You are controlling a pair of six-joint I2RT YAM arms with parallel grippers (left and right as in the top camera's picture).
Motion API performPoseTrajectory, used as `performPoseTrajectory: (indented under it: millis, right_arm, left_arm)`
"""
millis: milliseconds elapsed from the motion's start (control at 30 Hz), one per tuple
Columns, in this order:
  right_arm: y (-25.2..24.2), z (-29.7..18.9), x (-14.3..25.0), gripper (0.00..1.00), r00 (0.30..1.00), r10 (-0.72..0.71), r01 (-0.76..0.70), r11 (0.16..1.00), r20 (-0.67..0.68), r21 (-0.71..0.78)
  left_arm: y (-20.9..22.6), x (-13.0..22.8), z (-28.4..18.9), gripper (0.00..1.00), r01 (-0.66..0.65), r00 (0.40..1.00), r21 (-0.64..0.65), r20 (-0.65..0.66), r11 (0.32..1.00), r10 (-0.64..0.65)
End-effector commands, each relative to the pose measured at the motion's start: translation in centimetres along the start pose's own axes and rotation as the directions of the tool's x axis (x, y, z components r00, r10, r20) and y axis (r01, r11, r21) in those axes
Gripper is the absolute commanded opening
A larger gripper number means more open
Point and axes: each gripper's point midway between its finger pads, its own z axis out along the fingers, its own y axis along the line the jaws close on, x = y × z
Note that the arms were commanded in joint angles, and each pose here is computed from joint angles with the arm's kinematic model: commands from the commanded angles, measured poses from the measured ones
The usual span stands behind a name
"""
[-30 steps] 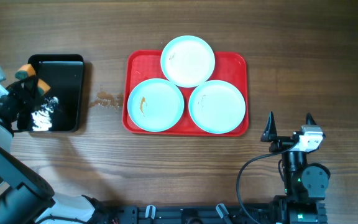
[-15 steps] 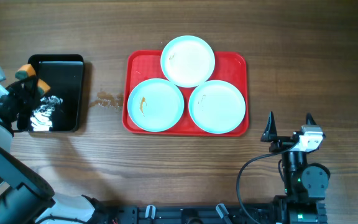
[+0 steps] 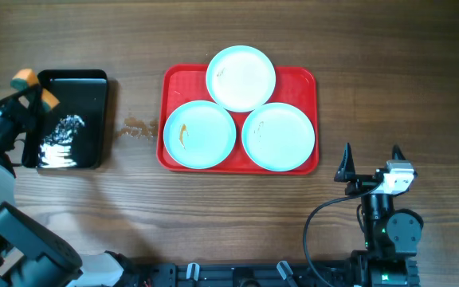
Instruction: Clean dirty plates on tray and stack at the side
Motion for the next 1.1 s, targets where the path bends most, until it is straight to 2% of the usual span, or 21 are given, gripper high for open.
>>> performPoseTrajectory:
  millis: [0, 67, 133, 233, 300, 400, 467, 567, 633, 733, 800, 867, 933, 1000, 1067]
  right_arm:
    - [-0.2, 0.0, -0.1, 1.0, 1.0, -0.017, 0.017, 1.0, 0.007, 0.008]
    - [-0.2, 0.0, -0.1, 1.0, 1.0, -0.017, 0.017, 1.0, 0.007, 0.008]
    - [-0.2, 0.0, -0.1, 1.0, 1.0, -0.017, 0.017, 1.0, 0.007, 0.008]
    - [-0.2, 0.0, -0.1, 1.0, 1.0, -0.017, 0.017, 1.0, 0.007, 0.008]
    - [-0.2, 0.0, -0.1, 1.0, 1.0, -0.017, 0.017, 1.0, 0.007, 0.008]
    - [-0.2, 0.0, -0.1, 1.0, 1.0, -0.017, 0.017, 1.0, 0.007, 0.008]
    - [-0.2, 0.0, -0.1, 1.0, 1.0, -0.017, 0.017, 1.0, 0.007, 0.008]
    - [-0.2, 0.0, -0.1, 1.0, 1.0, -0.017, 0.017, 1.0, 0.007, 0.008]
    - [-0.2, 0.0, -0.1, 1.0, 1.0, -0.017, 0.017, 1.0, 0.007, 0.008]
    - [-0.2, 0.0, -0.1, 1.0, 1.0, -0.017, 0.017, 1.0, 0.007, 0.008]
    - [-0.2, 0.0, -0.1, 1.0, 1.0, -0.017, 0.017, 1.0, 0.007, 0.008]
    - [-0.2, 0.0, -0.1, 1.0, 1.0, -0.017, 0.017, 1.0, 0.007, 0.008]
    - [-0.2, 0.0, -0.1, 1.0, 1.0, -0.017, 0.017, 1.0, 0.007, 0.008]
    - [-0.2, 0.0, -0.1, 1.0, 1.0, -0.017, 0.017, 1.0, 0.007, 0.008]
    - [-0.2, 0.0, -0.1, 1.0, 1.0, -0.017, 0.017, 1.0, 0.007, 0.008]
  left_arm:
    - [6.1, 5.8, -0.1, 0.04, -0.051, 0.981, -0.314, -0.195, 0.948, -0.012]
    - [7.8, 8.3, 0.1, 0.04, -0.07, 0.961, -0.366, -0.275, 0.928, -0.036]
    - [6.7, 7.9, 0.8, 0.04, -0.056, 0.967, -0.291, -0.254, 0.955, -0.021]
    - [1.6, 4.0, 1.7, 0.04, -0.104, 0.987, -0.032, -0.127, 0.994, 0.099]
    - [-0.9, 1.0, 1.4, 0.04, -0.125, 0.991, 0.059, -0.042, 0.99, 0.128]
    - [-3.6, -3.0, 0.5, 0.04, -0.156, 0.987, 0.082, 0.06, 0.984, 0.151]
    - [-5.0, -4.4, -0.2, 0.04, -0.212, 0.974, 0.08, 0.099, 0.974, 0.204]
    - [-4.5, -4.2, -0.3, 0.04, -0.189, 0.979, 0.046, 0.089, 0.981, 0.184]
    - [-0.9, -1.9, 0.2, 0.04, -0.126, 0.992, -0.116, 0.007, 0.985, 0.127]
    - [5.5, 3.8, 0.4, 0.04, -0.122, 0.98, -0.393, -0.192, 0.911, 0.048]
    - [7.5, 6.4, 0.7, 0.04, -0.129, 0.963, -0.441, -0.27, 0.888, 0.006]
    - [6.6, 5.9, 1.3, 0.04, -0.12, 0.968, -0.385, -0.25, 0.915, 0.022]
    - [3.2, 2.9, 2.0, 0.04, -0.155, 0.978, -0.234, -0.171, 0.96, 0.116]
    - [-1.0, -0.9, 2.0, 0.04, -0.215, 0.975, -0.085, -0.07, 0.973, 0.209]
    - [-3.9, -3.9, 1.4, 0.04, -0.264, 0.964, -0.028, 0.013, 0.964, 0.264]
